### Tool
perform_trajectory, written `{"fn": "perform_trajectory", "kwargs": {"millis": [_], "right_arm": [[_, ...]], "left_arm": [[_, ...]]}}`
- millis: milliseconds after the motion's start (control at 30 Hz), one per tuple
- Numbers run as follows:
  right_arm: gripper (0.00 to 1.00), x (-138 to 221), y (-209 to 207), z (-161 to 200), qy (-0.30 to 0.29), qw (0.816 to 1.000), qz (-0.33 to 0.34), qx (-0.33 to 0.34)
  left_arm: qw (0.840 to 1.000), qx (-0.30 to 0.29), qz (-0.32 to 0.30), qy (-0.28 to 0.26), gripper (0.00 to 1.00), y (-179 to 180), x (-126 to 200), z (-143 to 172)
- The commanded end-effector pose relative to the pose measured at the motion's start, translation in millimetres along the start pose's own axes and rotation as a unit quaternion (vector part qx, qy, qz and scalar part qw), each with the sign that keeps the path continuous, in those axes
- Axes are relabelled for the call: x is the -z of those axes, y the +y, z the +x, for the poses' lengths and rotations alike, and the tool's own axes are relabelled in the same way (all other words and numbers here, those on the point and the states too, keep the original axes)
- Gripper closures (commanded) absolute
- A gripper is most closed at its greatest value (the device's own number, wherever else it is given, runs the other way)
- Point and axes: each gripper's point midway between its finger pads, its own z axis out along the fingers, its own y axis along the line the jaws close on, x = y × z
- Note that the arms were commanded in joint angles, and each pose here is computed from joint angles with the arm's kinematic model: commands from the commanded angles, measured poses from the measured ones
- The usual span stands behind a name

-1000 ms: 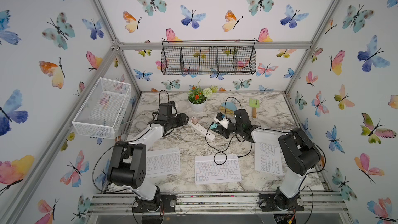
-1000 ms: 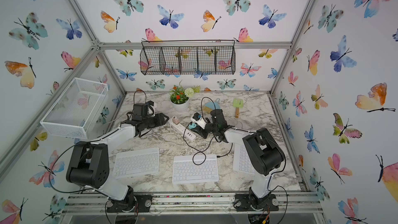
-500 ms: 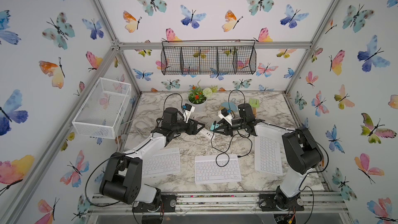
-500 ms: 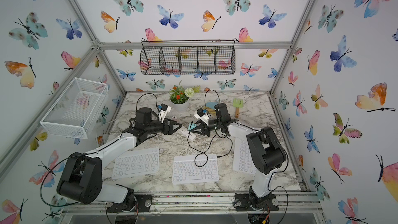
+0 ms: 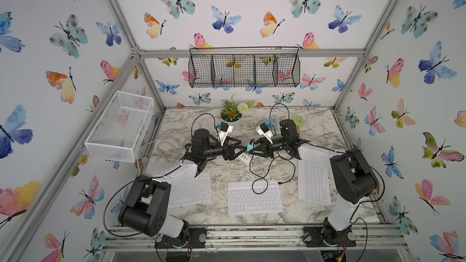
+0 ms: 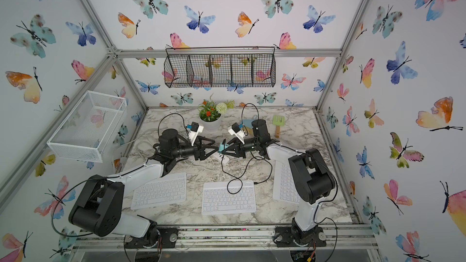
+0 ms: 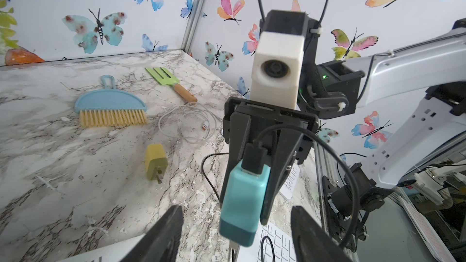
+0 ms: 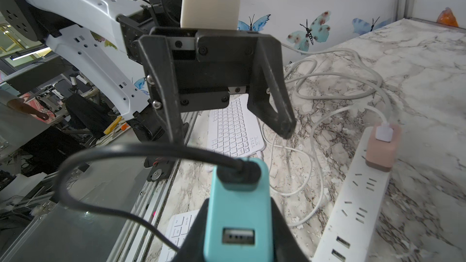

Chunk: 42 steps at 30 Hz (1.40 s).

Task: Unplug the wireless keyboard
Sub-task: Remove the power cord from the plug.

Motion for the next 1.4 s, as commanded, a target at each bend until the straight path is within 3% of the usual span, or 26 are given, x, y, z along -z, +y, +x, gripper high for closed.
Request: {"fn": "perform_trajectory", "kwargs": {"millis": [0,400,733,867,1033,1367], "right_arm": [[0.81,2.7,9.5,-8.4,-0.014,1.0,-0.021,-0.006],[0.83,1.6,10.6,-8.2,-0.02,0.999,-0.03,-0.019],[0.84,0.6,13.0,-3.7,-0.017,0.999,-0.036,-0.025],[0.83,0.6,10.9,-6.0,-0.019,0.999,-0.03,-0.026],[0.83,0.8,11.0,-10.6,-0.023,0.999,-0.034,-0.024],[0.83,0.0,12.5,-5.4,-0.02,0.999,-0.041,-0.029]], "left_arm": [[0.999,-0.016,0.044,-0.028,0.31,-13.3,-6.1,-13.7],[0.996,-0.002,0.08,-0.032,0.42,-19.1,-24.8,-9.1],[0.995,0.013,0.096,-0.038,0.61,-20.4,-26.2,-8.9],[0.994,0.015,0.104,-0.031,0.61,-23.0,-26.3,-3.6],[0.993,0.021,0.111,-0.019,0.51,-25.4,-25.0,6.2],[0.994,0.023,0.102,-0.014,0.64,-20.4,-27.6,6.8]]}}
